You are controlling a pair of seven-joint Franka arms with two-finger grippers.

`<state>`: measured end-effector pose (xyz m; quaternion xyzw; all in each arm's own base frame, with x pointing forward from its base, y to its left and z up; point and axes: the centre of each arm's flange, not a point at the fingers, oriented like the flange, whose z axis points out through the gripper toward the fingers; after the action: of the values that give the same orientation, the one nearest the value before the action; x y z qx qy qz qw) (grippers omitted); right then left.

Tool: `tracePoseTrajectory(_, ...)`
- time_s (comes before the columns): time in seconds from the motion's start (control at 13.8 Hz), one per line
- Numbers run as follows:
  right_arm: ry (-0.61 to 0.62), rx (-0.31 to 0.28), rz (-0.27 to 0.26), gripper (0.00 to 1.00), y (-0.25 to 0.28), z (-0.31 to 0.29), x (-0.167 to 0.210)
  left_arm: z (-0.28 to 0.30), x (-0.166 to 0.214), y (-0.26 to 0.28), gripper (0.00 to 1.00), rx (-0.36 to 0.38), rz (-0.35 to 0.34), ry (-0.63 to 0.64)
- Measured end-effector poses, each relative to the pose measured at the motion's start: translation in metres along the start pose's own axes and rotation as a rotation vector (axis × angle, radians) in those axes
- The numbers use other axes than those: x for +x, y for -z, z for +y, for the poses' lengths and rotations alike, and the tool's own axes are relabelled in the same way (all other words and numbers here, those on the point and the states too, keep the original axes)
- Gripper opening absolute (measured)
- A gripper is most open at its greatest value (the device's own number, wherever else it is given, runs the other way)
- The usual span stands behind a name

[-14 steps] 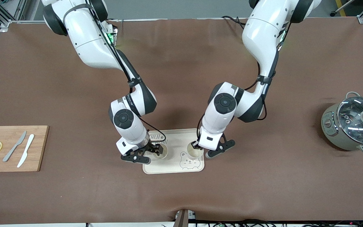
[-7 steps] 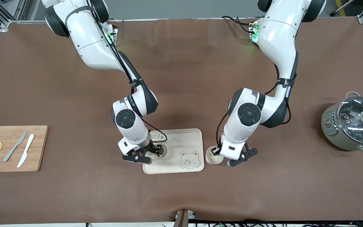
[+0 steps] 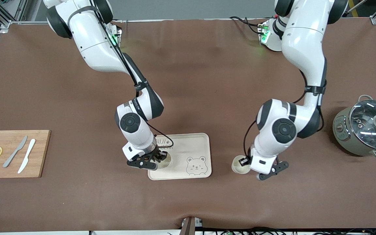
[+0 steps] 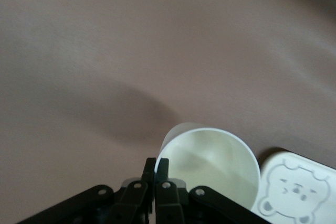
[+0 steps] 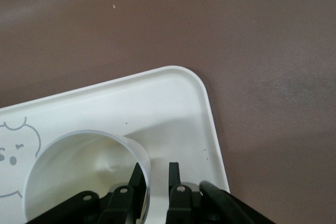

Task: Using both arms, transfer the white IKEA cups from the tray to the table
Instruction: 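Carry the cup off the tray with the left gripper while the right gripper holds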

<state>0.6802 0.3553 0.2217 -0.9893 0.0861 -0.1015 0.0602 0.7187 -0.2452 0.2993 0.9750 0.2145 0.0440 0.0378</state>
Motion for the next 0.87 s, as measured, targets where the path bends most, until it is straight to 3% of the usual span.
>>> tracePoseTrajectory(0.15, 0.0, 0.002, 0.002, 0.06, 0.001, -0.001, 0.0, -0.021, 0.018, -0.001, 0.03, 0.01, -0.007, 0.003)
tracePoseTrajectory(0.87, 0.0, 0.002, 0.002, 0.04, 0.001, -0.001, 0.0, -0.137, 0.092, -0.01, 0.03, 0.131, 0.021, 0.021)
